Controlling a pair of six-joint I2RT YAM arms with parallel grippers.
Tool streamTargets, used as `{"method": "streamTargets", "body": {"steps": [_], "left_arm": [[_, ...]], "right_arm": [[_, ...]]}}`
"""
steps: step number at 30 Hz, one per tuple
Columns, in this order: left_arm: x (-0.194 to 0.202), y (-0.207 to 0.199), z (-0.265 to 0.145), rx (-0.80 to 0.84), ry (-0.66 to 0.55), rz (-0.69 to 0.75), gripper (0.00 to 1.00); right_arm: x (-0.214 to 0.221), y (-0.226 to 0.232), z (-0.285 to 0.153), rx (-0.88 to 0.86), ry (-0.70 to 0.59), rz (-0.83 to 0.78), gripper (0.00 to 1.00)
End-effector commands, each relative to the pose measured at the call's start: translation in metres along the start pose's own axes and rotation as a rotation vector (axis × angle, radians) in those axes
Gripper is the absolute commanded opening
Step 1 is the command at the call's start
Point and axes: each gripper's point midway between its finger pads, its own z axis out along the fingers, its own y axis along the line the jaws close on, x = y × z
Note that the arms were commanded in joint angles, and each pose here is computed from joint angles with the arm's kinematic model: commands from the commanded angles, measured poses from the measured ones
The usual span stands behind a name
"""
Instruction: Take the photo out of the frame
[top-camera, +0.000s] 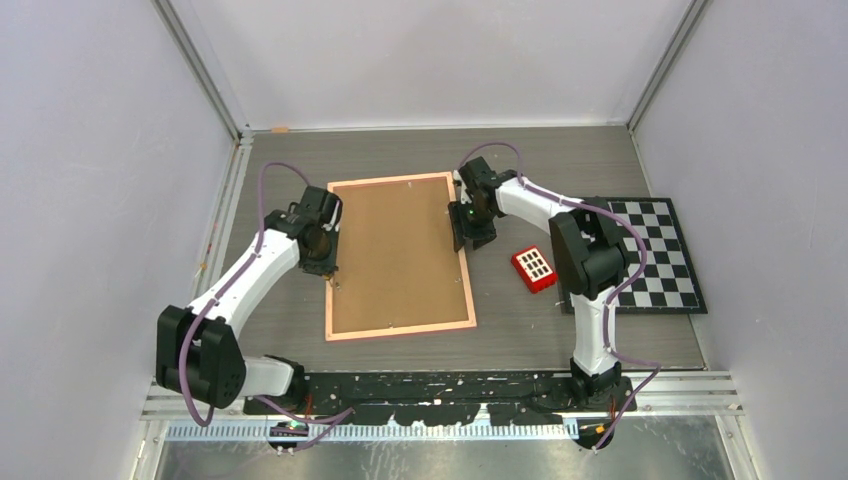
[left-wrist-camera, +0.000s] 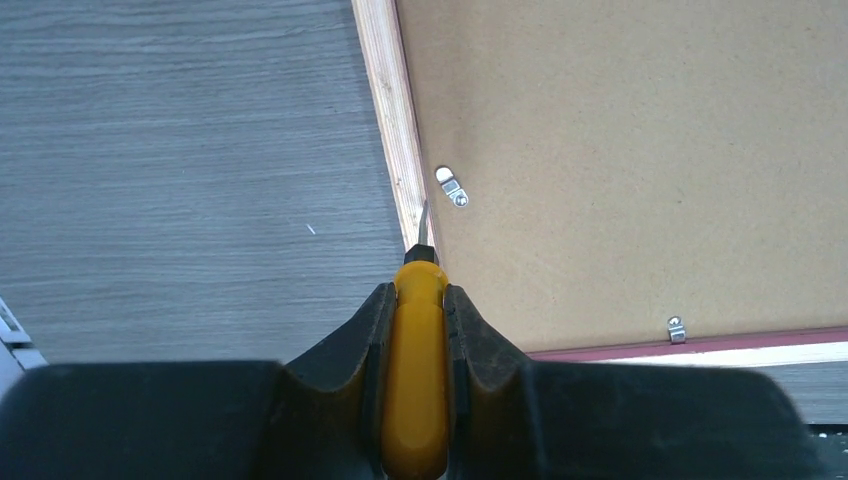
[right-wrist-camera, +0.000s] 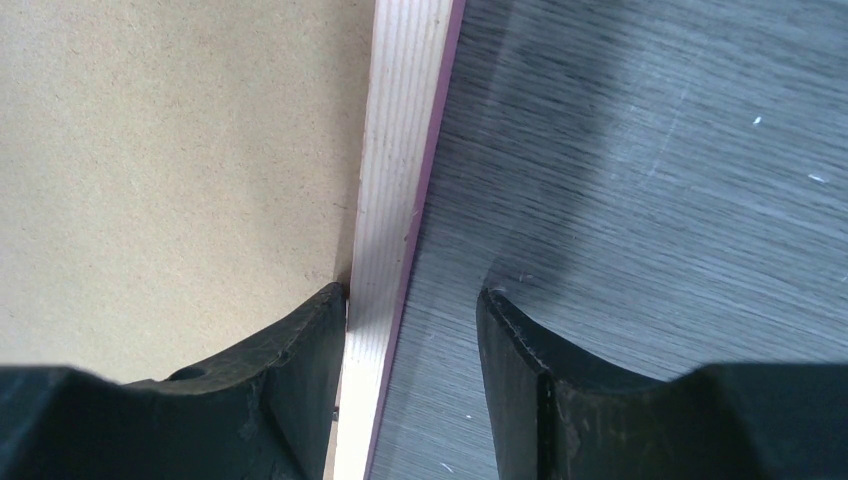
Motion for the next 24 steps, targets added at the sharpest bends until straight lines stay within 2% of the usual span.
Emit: {"method": "streamTargets", "body": {"steps": [1,11,24], "left_arm": [[-0.006,0.001,0.008,-0.031,-0.02,-0.068,0.0],[-0.005,-0.006,0.016,-0.003,0.001,-0.073,0.0],[-0.008,-0.023,-0.003,0.095,-0.032,-0.106,0.0]], "right_arm": [[0.011,0.001,-0.001,-0.001,0.022,0.019,0.56],[0.011,0.0,0.001,0.0,0.027,0.02,0.56],[0.012,0.001,0.002,-0.008,0.032,0.022,0.56]]}}
